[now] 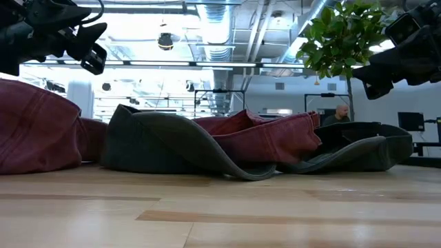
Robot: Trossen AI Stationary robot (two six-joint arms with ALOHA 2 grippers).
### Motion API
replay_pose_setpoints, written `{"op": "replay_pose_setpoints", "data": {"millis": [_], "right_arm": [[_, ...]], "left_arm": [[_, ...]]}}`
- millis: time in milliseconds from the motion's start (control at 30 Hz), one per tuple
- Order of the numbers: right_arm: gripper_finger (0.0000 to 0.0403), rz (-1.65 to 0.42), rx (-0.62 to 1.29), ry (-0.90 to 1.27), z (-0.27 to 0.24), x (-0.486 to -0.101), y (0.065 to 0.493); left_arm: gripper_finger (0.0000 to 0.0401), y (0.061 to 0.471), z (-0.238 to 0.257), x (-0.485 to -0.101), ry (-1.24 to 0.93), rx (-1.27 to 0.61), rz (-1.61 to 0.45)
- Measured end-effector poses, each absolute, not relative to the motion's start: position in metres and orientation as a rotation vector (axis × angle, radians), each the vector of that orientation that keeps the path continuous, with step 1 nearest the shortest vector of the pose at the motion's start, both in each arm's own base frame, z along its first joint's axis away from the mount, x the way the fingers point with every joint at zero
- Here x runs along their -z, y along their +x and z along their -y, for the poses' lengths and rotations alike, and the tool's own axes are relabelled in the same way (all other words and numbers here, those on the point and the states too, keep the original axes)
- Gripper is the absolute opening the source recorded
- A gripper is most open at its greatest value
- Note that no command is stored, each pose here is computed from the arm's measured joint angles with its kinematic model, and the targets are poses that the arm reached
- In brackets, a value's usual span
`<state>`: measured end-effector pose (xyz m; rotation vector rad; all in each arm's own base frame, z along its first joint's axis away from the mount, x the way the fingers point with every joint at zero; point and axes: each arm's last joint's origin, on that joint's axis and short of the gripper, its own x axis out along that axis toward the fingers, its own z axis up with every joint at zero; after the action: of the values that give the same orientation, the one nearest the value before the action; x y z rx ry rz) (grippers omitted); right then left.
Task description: Pick & Place hat
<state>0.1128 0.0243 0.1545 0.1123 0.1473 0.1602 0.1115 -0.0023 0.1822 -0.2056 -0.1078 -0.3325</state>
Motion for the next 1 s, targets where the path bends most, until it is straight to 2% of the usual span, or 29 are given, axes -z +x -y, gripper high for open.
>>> {"op": "replay_pose_setpoints", "data": {"millis": [1000], "right_arm": [[0.0167, -0.145, -0.149, 0.111, -0.024, -0.1546, 0.1129]], "left_arm": [[0.0131, 0.1115, 0.0023, -0.1821, -0.206, 0.333, 0.108]]}}
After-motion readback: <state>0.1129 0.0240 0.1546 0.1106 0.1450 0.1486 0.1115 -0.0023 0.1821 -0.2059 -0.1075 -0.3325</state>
